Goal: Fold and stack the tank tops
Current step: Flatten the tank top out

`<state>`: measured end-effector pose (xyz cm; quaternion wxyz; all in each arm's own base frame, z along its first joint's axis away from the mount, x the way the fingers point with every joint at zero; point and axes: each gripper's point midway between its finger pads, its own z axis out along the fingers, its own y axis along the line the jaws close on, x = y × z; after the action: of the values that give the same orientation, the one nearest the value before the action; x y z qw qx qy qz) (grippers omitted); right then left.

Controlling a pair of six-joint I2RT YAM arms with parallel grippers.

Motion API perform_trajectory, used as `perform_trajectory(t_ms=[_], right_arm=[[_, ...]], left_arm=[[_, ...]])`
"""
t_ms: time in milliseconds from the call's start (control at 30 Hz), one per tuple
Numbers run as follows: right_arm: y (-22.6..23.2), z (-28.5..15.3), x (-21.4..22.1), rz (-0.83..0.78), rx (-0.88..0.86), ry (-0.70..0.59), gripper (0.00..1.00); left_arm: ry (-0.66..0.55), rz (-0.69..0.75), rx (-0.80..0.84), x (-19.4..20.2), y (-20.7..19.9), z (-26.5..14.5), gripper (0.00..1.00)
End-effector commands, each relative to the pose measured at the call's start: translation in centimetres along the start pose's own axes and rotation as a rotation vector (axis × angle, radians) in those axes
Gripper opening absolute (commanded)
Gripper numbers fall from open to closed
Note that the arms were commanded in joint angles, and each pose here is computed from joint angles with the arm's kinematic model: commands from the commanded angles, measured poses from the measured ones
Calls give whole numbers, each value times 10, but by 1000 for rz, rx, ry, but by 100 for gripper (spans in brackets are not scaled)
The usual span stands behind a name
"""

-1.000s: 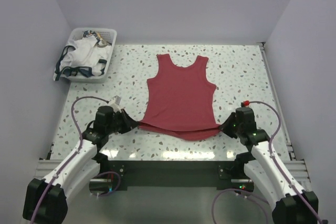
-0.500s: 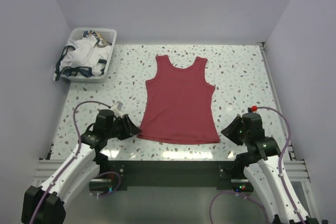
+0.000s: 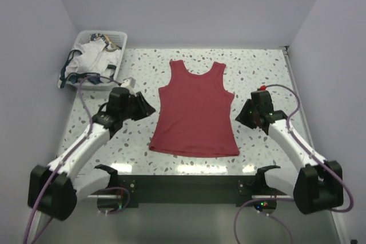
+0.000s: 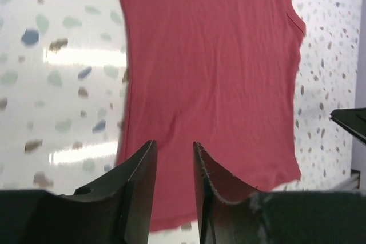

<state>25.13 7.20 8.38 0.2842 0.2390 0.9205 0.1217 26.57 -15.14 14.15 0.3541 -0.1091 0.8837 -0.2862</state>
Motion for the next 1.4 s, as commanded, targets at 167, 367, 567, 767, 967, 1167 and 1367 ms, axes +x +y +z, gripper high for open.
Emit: perform_trajectory(t_ms=[167,367,567,767,967,1167,1367], right_arm=[[87,73,-99,-62,-113,-135,27],[98,114,-114,-95,-72,-103,26],[78,155,-113,-126,48,-41,24],[69,175,-134,-139,113,-45,24],[72,194,-166,-156,148,-56,24],[85,193,-188,-194,141,-76,27],[113,130,-202,-250,100,-176,44]], left_arm=[[-89,65,42,-74,-25,124,33],[-43,75,-1,-76,-11,180,30],[-2,81,-88,-69,16,214,30],[5,45,-137,-72,31,233,30],[12,16,-162,-81,32,252,30],[-9,28,-122,-99,17,257,36],[-76,78,-7,-128,-16,242,43]])
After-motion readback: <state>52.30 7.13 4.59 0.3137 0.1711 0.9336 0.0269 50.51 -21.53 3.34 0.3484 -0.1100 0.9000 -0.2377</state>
